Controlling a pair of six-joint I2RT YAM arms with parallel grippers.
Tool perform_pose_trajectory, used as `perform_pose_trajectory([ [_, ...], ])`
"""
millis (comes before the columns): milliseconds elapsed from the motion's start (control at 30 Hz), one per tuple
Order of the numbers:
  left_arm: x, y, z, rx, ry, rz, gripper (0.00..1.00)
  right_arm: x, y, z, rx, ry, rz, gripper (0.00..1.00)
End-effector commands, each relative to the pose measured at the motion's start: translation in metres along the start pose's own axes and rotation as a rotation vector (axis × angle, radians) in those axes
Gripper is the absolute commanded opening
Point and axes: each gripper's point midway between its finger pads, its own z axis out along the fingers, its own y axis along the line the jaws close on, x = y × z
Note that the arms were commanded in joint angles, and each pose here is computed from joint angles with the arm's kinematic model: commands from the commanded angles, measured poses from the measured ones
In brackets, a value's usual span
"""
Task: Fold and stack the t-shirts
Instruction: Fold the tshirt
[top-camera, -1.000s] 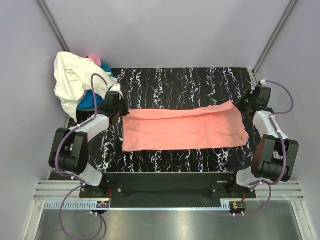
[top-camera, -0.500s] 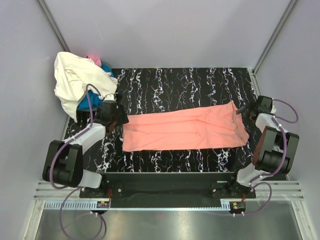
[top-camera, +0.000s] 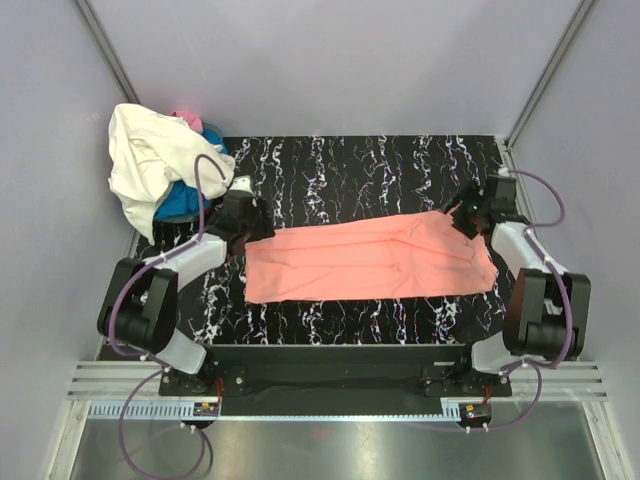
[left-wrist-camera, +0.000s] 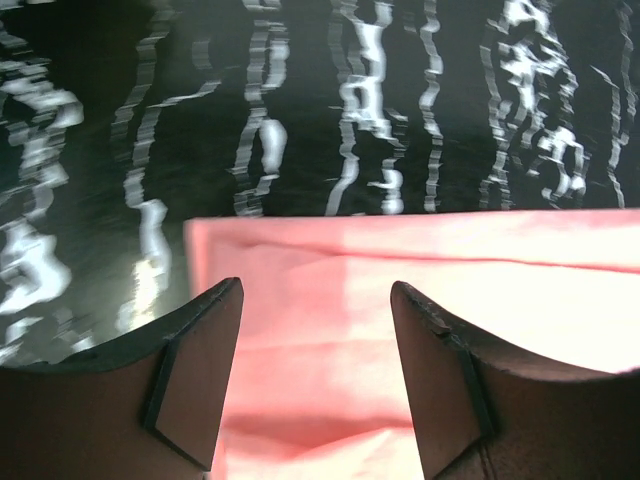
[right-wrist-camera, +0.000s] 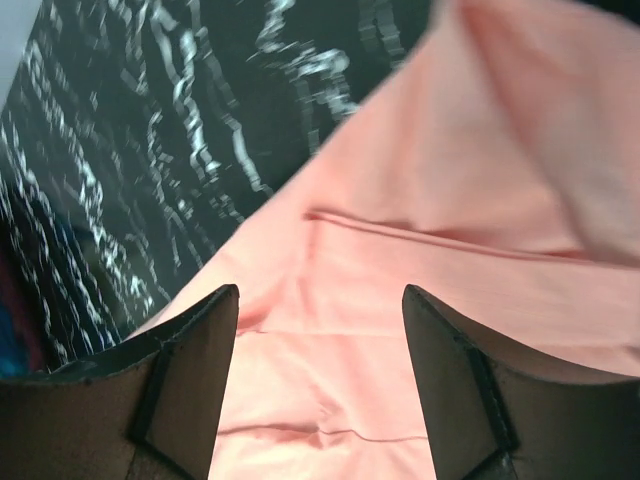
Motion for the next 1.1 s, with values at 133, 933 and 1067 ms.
perform_pose_trajectory([
  [133, -0.02, -0.052, 0.02, 0.124, -0.018, 0.087, 0.66, 0.023, 0.032, 0.044, 0.007, 0.178, -0.158, 0.73],
  [933, -0.011, -0.045, 0.014, 0.112, -0.02, 0.083, 0.64, 0.062, 0.031, 0.102, 0.194, 0.302, -0.266, 0.52],
  [1067, -0.011, -0.044, 0.014, 0.11, -0.023, 0.086, 0.64, 0.063, 0.03, 0.103, 0.199, 0.306, -0.263, 0.34],
])
